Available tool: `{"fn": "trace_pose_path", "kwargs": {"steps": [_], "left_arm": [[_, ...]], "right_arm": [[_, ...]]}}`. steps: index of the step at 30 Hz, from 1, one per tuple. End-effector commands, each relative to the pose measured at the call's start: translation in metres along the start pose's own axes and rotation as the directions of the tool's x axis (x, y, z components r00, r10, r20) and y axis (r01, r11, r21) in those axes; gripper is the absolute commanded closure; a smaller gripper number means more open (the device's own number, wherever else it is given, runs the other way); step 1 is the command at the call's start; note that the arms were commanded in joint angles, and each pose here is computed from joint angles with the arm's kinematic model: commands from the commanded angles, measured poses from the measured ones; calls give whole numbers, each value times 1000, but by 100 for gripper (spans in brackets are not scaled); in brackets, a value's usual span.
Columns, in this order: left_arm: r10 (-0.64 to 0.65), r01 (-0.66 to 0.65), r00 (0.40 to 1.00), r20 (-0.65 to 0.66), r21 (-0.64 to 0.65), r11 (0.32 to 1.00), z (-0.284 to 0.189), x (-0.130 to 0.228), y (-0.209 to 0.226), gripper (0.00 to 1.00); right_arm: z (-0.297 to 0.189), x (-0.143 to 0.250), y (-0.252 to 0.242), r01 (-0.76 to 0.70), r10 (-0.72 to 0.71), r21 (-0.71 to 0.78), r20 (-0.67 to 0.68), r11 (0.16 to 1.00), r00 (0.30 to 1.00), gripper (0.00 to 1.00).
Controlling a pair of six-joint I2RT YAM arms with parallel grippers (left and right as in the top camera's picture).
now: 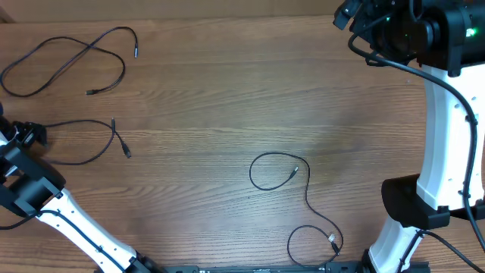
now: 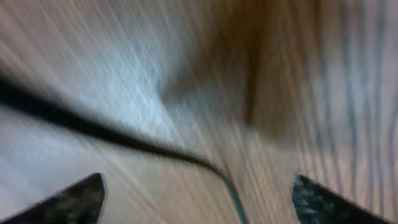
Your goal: Untangle cables
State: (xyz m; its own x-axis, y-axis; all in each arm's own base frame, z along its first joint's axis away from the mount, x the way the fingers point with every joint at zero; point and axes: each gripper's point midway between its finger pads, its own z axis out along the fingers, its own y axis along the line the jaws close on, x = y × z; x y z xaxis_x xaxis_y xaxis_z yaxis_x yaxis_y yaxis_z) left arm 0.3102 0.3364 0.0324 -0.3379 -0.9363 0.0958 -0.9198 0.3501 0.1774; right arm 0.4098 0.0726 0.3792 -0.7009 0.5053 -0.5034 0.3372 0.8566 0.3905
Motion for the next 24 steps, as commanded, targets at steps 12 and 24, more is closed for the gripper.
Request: {"fn": "trace_pose_path", "kwargs": {"steps": [12, 24], "left_arm": [[4, -11, 1000, 24, 284, 959, 5, -20, -56, 95], [-98, 219, 970, -221, 632, 743, -27, -16, -85, 96]], "right_arm": [[-7, -2, 3, 11, -11, -16, 19, 1000, 1000, 0], [-7, -2, 3, 11, -11, -16, 19, 1000, 1000, 0]]}}
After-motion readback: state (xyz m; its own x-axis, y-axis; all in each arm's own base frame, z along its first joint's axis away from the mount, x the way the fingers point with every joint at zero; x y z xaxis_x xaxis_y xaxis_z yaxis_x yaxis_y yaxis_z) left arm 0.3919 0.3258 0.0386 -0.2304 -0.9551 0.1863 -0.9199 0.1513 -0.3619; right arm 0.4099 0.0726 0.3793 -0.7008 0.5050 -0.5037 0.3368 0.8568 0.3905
